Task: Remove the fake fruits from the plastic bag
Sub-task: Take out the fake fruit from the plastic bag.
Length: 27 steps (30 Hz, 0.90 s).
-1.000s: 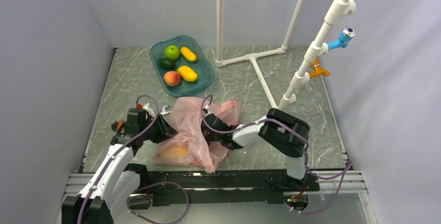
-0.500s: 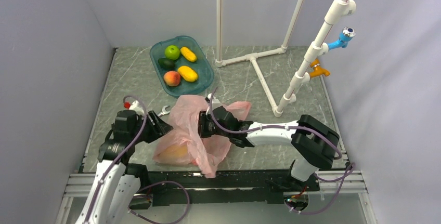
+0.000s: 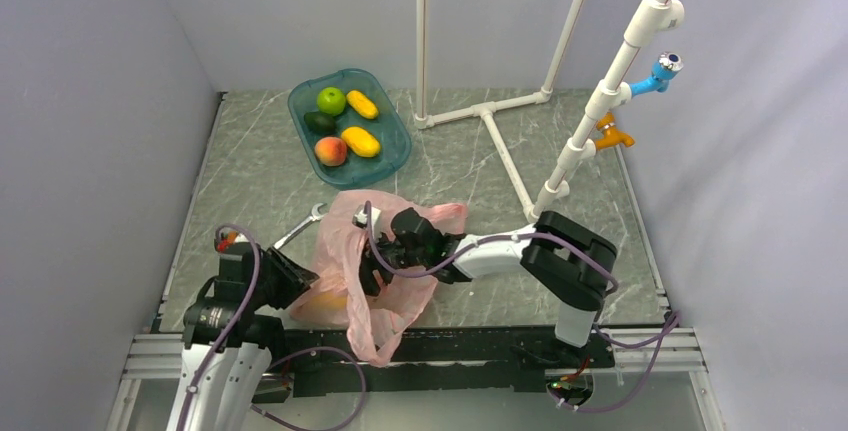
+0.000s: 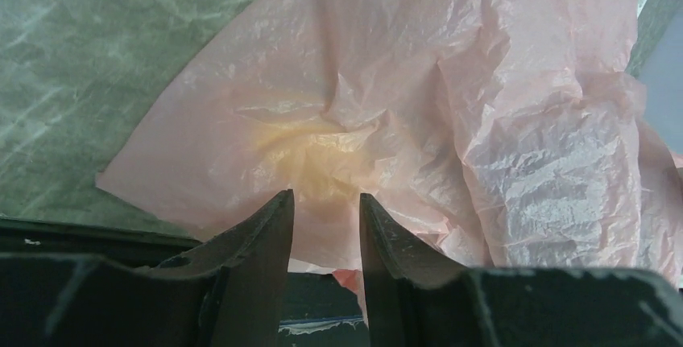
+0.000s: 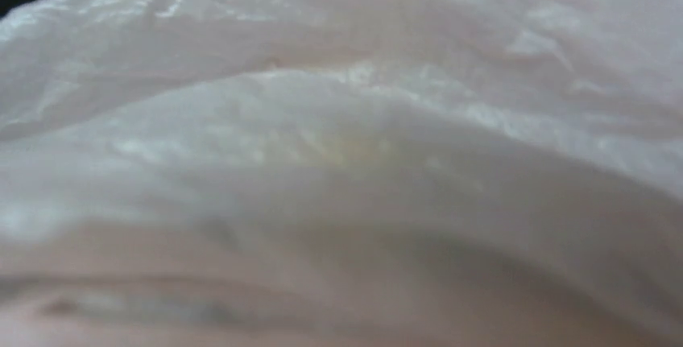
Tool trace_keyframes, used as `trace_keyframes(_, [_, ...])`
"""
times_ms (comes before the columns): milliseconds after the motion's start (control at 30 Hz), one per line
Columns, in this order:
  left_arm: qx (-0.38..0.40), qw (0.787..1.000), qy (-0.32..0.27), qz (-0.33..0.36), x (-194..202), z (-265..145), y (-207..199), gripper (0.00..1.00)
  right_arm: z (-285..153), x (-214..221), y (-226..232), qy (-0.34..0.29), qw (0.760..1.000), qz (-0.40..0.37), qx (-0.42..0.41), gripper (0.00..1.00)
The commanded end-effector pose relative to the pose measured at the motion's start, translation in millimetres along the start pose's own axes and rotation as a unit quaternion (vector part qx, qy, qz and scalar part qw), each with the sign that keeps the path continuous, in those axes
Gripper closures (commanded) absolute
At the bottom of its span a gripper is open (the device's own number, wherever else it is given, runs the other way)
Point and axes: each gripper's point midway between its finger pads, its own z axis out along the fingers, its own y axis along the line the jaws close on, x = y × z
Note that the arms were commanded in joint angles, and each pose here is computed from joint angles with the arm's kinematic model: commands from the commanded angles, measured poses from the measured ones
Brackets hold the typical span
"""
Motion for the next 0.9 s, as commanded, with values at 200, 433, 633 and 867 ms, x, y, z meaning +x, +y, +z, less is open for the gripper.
trace_keyframes(200, [-0.011,0.997,0.045,-0.058,23,34,20,0.60,19,1,28,0.033,0.987,-0.115,-0.112,0.32])
trace_keyframes(433, [-0.031,0.996,0.045,-0.063,25,54,34,0.63,36,28,23,0.051,0.988,-0.100,-0.102,0.31])
trace_keyframes(633, [-0.039,0.995,0.050,-0.071,30,68,44,0.64,50,51,14,0.071,0.988,-0.133,-0.038,0.31])
trace_keyframes(867, [-0.036,0.997,0.040,-0.057,18,76,36,0.63,47,48,-10,0.035,0.982,-0.156,0.099,0.46])
